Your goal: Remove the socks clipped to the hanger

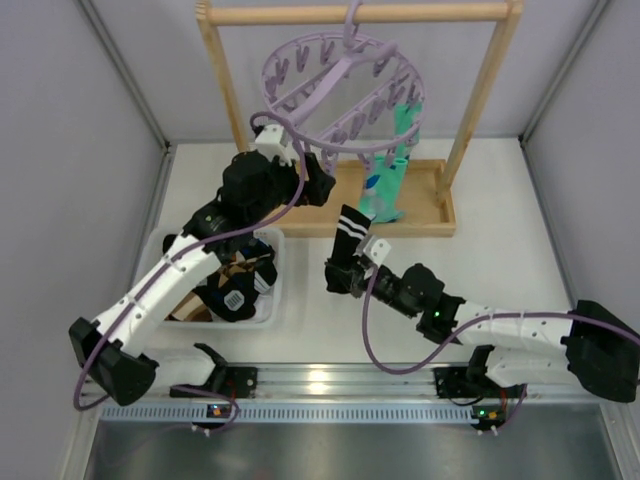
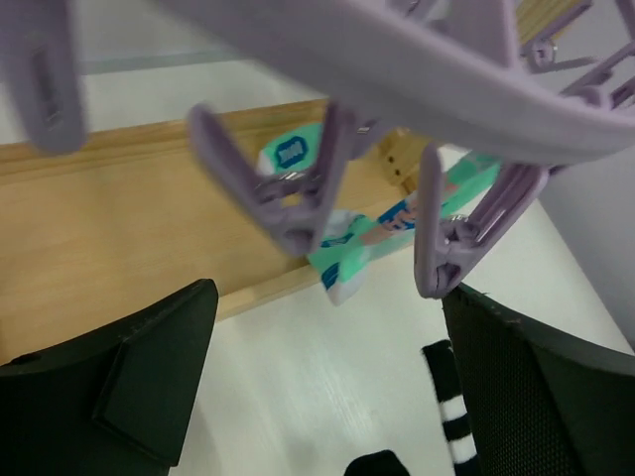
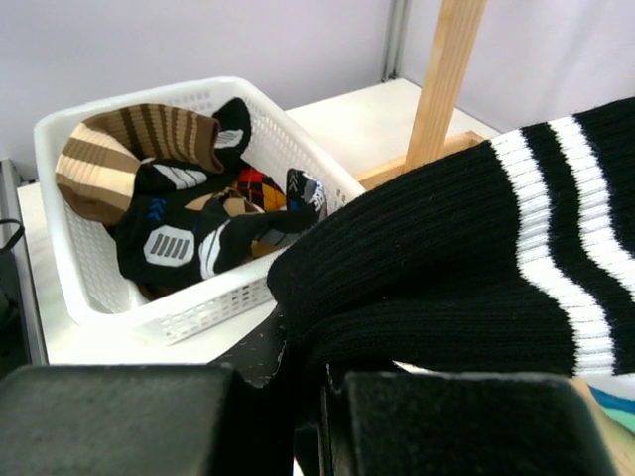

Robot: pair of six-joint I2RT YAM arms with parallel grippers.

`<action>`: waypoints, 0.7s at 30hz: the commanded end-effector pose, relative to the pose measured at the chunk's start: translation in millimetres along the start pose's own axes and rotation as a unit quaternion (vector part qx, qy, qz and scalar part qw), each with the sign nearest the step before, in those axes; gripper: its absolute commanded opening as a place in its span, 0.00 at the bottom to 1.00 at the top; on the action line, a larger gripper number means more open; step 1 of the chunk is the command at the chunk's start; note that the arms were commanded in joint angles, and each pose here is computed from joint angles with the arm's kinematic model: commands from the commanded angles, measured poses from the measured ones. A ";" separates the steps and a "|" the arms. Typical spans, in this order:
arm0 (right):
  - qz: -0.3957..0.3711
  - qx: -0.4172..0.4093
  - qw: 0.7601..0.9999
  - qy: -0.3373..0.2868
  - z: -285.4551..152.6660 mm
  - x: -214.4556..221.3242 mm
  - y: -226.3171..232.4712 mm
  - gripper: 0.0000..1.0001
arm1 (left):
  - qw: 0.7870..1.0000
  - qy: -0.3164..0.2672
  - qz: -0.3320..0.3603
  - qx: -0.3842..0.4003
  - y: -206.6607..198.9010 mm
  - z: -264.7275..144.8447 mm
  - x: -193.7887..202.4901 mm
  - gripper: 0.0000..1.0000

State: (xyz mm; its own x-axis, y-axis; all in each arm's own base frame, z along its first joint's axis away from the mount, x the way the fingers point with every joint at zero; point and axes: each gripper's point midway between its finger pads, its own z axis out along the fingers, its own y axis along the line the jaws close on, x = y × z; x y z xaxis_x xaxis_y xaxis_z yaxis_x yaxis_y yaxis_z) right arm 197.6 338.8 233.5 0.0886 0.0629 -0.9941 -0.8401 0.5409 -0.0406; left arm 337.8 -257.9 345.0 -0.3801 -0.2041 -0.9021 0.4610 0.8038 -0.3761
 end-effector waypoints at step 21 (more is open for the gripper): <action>0.078 -0.159 0.979 0.099 156.1 -45.7 106.0 0.00 | 0.873 -0.198 0.008 -0.446 148.8 -288.3 -59.7 0.98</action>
State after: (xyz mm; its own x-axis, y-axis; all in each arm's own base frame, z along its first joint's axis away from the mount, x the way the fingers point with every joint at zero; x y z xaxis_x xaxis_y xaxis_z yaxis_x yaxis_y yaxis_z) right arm 215.3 486.7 285.4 -0.1249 -0.0071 -0.9921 -0.9275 0.3560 0.1142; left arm 218.7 1.9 382.4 -0.0643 -0.2487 -0.9664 -0.3165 0.9235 -0.2166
